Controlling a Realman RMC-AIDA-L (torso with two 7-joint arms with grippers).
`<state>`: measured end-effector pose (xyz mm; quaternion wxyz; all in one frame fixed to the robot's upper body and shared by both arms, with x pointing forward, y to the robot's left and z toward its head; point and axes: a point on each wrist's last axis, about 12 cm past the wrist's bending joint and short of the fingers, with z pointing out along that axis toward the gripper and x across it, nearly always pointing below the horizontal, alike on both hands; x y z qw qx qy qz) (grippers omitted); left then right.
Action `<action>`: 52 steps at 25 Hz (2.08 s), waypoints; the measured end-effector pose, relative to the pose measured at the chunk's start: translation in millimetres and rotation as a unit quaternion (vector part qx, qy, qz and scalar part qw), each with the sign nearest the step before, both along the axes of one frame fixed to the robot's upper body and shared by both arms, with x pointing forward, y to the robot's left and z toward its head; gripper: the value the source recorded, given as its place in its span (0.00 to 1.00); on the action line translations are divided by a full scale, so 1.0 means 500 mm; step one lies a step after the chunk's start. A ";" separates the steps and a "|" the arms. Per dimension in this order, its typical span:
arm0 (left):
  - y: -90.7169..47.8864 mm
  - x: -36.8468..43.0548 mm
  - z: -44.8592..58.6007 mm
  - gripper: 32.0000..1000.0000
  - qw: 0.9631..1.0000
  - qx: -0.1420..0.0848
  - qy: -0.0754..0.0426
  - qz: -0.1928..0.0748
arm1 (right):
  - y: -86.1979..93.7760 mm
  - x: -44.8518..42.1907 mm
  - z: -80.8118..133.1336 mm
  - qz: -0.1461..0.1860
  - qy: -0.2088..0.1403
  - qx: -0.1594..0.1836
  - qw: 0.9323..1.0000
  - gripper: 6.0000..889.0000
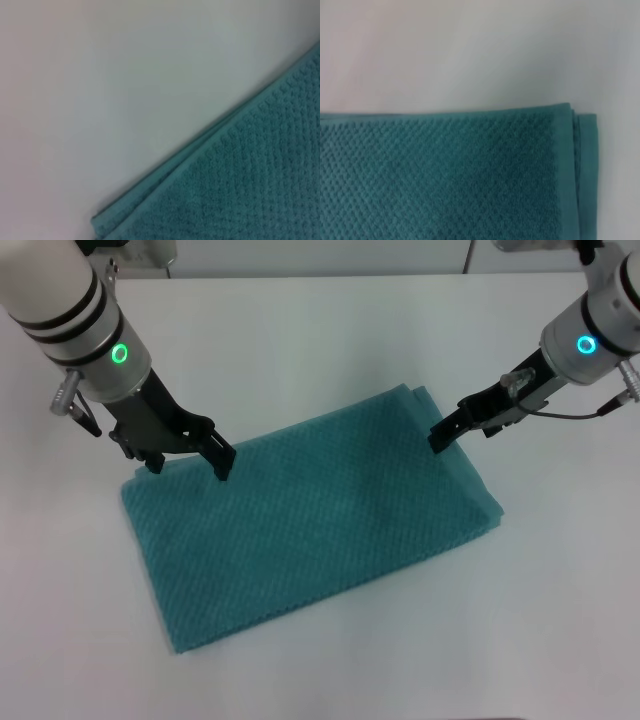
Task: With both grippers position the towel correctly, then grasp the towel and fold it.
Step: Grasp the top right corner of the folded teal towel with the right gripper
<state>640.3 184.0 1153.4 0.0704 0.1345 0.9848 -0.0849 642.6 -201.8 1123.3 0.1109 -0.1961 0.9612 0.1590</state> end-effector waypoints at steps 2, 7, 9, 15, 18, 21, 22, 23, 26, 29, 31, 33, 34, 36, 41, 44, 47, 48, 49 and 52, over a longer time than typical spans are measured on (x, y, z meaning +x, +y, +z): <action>0.000 0.000 0.000 0.91 1.000 0.000 0.000 0.000 | 0.000 0.000 0.000 0.000 -0.001 0.000 1.000 0.96; -0.001 0.000 0.000 0.91 1.000 0.000 0.000 0.000 | 0.000 0.000 0.000 -0.001 -0.001 0.000 1.000 0.96; -0.001 0.000 -0.001 0.91 1.000 0.000 0.000 0.000 | 0.000 0.000 0.000 -0.001 -0.001 0.000 1.000 0.96; -0.001 -0.001 -0.001 0.91 1.000 0.000 0.000 -0.001 | -0.002 0.002 -0.006 -0.007 -0.005 -0.002 1.000 0.95; -0.001 -0.001 -0.001 0.91 1.000 0.000 0.000 -0.001 | -0.005 0.002 -0.016 -0.012 -0.005 -0.005 1.000 0.95; -0.002 0.000 0.000 0.90 1.000 0.000 0.000 -0.001 | -0.006 0.003 -0.023 -0.017 -0.011 -0.008 1.000 0.95; -0.002 -0.001 -0.001 0.91 1.000 0.000 0.000 -0.001 | -0.007 0.003 -0.027 -0.019 -0.012 -0.009 1.000 0.95; -0.002 -0.001 -0.001 0.91 1.000 -0.001 0.000 -0.001 | -0.007 0.003 -0.030 -0.021 -0.012 -0.009 1.000 0.95; -0.004 -0.001 0.000 0.91 1.000 -0.001 0.000 -0.002 | -0.008 0.000 -0.044 -0.024 -0.011 -0.012 1.000 0.95; -0.005 0.000 0.000 0.91 1.000 -0.002 0.000 -0.002 | -0.007 -0.004 -0.057 -0.023 -0.010 -0.017 1.000 0.95; -0.005 0.000 0.000 0.91 1.000 -0.002 0.000 -0.002 | -0.004 -0.008 -0.066 -0.022 -0.009 -0.020 1.000 0.95; -0.005 0.000 0.001 0.91 1.000 -0.003 0.000 -0.002 | -0.003 -0.010 -0.071 -0.022 -0.008 -0.022 0.999 0.95; -0.005 0.000 0.001 0.91 1.000 -0.003 0.000 -0.002 | -0.004 -0.011 -0.074 -0.023 -0.008 -0.023 0.999 0.95; -0.006 0.000 0.001 0.91 1.000 -0.003 0.000 -0.002 | -0.008 -0.013 -0.080 -0.026 -0.009 -0.024 0.999 0.95; -0.009 0.001 0.002 0.91 1.000 -0.004 -0.001 -0.004 | -0.015 -0.018 -0.091 -0.034 -0.011 -0.025 0.999 0.95; -0.010 0.001 0.003 0.91 1.000 -0.004 -0.002 -0.005 | -0.016 -0.019 -0.095 -0.037 -0.012 -0.025 0.999 0.95; -0.010 0.001 0.003 0.91 1.000 -0.004 -0.003 -0.005 | -0.015 -0.021 -0.100 -0.037 -0.013 -0.026 0.999 0.94; -0.011 0.001 0.003 0.91 1.000 -0.004 -0.003 -0.005 | -0.015 -0.021 -0.100 -0.037 -0.013 -0.026 0.999 0.94; -0.011 0.001 0.003 0.91 1.000 -0.004 -0.003 -0.005 | -0.015 -0.021 -0.100 -0.037 -0.013 -0.026 0.999 0.94; -0.011 0.002 0.004 0.91 1.000 -0.003 -0.004 -0.005 | -0.013 -0.020 -0.101 -0.036 -0.016 -0.026 0.999 0.94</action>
